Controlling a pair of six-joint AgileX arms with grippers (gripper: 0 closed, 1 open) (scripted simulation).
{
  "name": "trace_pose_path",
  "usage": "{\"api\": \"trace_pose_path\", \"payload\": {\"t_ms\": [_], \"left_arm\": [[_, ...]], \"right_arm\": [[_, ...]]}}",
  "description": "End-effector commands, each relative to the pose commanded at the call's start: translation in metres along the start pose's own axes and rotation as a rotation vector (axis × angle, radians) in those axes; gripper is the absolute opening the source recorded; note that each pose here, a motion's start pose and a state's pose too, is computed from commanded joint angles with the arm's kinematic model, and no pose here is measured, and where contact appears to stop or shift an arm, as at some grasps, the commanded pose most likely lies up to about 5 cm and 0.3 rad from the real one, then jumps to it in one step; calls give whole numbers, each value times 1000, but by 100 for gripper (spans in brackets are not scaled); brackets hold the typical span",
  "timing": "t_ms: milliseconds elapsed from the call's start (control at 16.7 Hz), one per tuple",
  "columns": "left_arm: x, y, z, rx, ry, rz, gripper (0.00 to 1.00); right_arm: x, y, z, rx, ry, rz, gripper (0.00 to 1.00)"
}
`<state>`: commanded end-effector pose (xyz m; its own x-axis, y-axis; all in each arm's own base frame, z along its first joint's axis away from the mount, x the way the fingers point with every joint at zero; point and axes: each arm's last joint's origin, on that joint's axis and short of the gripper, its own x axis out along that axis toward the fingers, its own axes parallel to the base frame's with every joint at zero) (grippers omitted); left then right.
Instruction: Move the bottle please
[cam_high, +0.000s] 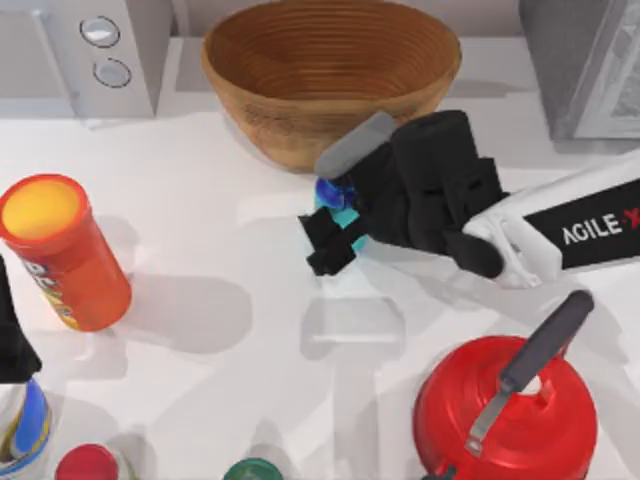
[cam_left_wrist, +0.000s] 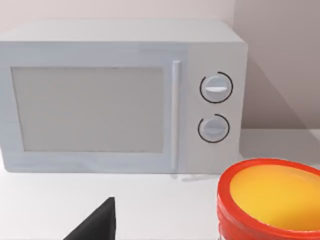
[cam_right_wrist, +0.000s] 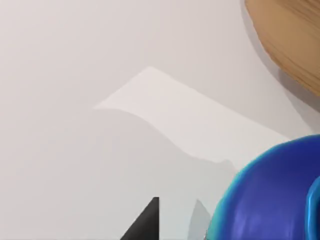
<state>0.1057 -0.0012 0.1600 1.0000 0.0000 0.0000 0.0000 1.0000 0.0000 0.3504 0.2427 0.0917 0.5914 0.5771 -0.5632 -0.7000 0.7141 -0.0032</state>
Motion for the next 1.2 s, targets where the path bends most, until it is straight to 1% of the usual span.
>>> {"api": "trace_pose_path", "payload": {"t_ms": [420,480,1020,1140,1200], "left_arm": [[0,0,0,0,0,0,100],[0,0,0,0,0,0,100],[0,0,0,0,0,0,100],[0,0,0,0,0,0,100],[0,0,0,0,0,0,100]], "right_arm": [[0,0,0,0,0,0,2],[0,0,0,0,0,0,0],[-1,-2,1,4,-1,-5,0],[-11,-14,7,37,-5,-39,0],[-21,-25,10,67,-3,-73,0]]}}
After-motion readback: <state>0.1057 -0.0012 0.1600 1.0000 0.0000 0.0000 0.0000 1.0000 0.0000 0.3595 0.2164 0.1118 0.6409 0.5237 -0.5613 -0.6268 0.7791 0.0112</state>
